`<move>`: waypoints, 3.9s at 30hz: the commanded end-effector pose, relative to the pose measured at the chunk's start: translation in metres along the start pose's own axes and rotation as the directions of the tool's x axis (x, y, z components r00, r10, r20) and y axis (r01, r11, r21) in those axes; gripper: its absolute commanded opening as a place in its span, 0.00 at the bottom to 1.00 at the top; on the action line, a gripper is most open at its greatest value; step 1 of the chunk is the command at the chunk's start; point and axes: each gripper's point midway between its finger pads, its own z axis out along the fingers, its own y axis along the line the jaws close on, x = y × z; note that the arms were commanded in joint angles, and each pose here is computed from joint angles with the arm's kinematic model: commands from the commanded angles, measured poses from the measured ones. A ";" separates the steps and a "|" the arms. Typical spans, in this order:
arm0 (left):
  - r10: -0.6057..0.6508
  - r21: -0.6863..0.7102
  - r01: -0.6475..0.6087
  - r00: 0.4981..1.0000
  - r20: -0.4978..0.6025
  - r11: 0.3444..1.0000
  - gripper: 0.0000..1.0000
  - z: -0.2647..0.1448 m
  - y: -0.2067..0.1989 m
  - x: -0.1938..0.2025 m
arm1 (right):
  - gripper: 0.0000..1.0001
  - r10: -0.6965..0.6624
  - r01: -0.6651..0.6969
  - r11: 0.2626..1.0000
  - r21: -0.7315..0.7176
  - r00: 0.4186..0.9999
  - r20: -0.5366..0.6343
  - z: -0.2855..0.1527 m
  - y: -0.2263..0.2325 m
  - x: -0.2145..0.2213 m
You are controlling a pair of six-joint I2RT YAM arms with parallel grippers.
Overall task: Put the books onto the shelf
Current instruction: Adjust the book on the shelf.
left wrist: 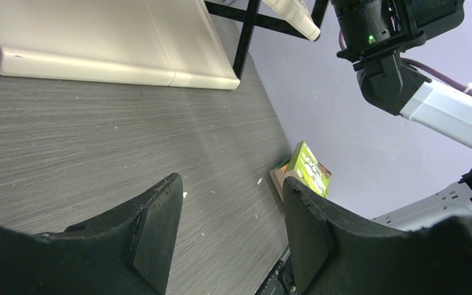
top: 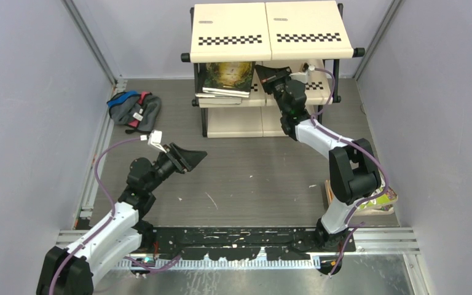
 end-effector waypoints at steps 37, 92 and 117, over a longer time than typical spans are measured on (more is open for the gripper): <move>0.023 0.029 -0.024 0.999 0.037 0.999 0.61 -0.005 -0.004 -0.013 | 0.08 0.026 -0.025 0.994 -0.105 1.000 0.003 0.022 0.036 0.026; 0.002 0.026 -0.003 0.999 0.048 1.000 0.61 -0.010 0.001 -0.019 | 0.08 -0.038 0.038 0.999 -0.007 0.999 0.028 0.029 0.031 0.025; 0.017 0.003 -0.017 0.999 0.042 1.000 0.62 -0.012 0.005 -0.021 | 0.13 -0.039 0.052 0.986 -0.155 0.995 0.087 0.003 0.065 0.012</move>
